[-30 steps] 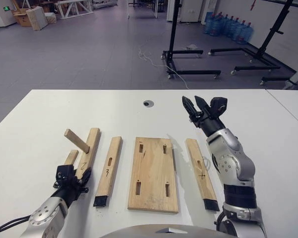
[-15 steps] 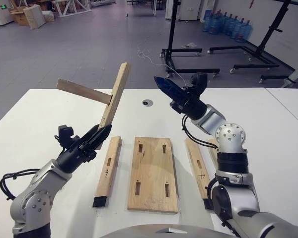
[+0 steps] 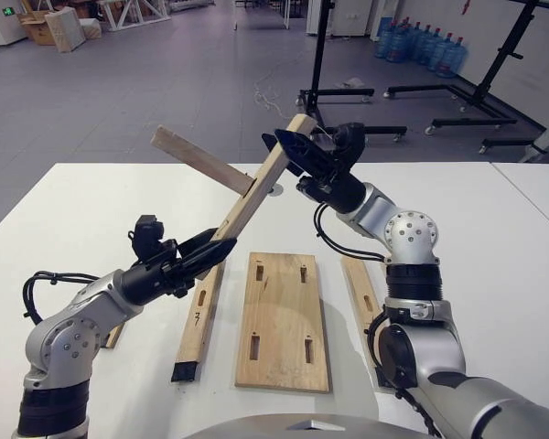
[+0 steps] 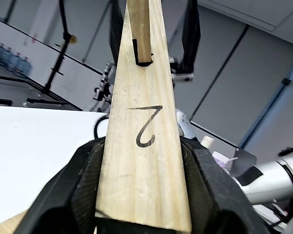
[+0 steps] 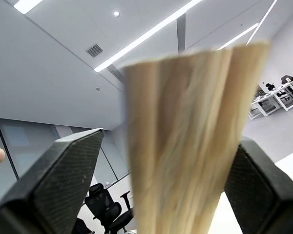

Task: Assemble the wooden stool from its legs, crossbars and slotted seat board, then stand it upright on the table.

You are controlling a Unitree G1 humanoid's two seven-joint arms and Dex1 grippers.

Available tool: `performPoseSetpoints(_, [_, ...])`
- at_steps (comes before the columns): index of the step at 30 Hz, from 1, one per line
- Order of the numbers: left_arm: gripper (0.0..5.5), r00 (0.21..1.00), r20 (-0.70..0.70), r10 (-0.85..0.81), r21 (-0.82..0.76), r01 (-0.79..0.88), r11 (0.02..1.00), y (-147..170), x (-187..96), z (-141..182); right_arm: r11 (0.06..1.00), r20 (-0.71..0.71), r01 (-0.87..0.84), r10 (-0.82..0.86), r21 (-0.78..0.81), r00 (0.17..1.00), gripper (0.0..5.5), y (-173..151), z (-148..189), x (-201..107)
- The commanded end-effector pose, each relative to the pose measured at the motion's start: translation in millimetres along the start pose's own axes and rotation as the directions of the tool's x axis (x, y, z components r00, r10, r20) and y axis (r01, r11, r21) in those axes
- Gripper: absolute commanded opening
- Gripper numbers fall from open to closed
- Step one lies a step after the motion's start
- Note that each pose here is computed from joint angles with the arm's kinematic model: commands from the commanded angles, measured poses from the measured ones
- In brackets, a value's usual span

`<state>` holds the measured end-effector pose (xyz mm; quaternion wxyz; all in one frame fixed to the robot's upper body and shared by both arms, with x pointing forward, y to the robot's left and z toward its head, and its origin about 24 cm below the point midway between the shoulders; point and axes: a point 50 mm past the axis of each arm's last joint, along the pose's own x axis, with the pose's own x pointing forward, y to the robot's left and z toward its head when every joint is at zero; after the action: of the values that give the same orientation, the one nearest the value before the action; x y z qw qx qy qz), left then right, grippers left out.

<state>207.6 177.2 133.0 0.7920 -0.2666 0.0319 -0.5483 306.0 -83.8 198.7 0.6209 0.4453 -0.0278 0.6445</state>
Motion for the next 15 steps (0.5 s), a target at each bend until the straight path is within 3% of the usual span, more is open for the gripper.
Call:
performPoseSetpoints(1, [2.03, 1.000, -0.004, -0.022, -0.010, 0.022, 1.000, -3, -1, 1, 0.992, 0.034, -0.127, 0.127, -0.027, 0.991, 3.37, 17, 10, 5])
performPoseSetpoints(8, [2.03, 1.000, 0.018, -0.015, -0.035, 0.016, 0.999, -4, -3, 0, 0.979, 0.033, -0.202, 0.202, -0.011, 0.979, 2.23, 28, 10, -3])
performPoseSetpoints(15, [2.03, 1.000, 0.030, 0.005, -0.016, -0.005, 1.000, -4, 0, -5, 0.986, -0.001, -0.162, 0.162, -0.034, 0.987, 2.19, 24, 4, -7])
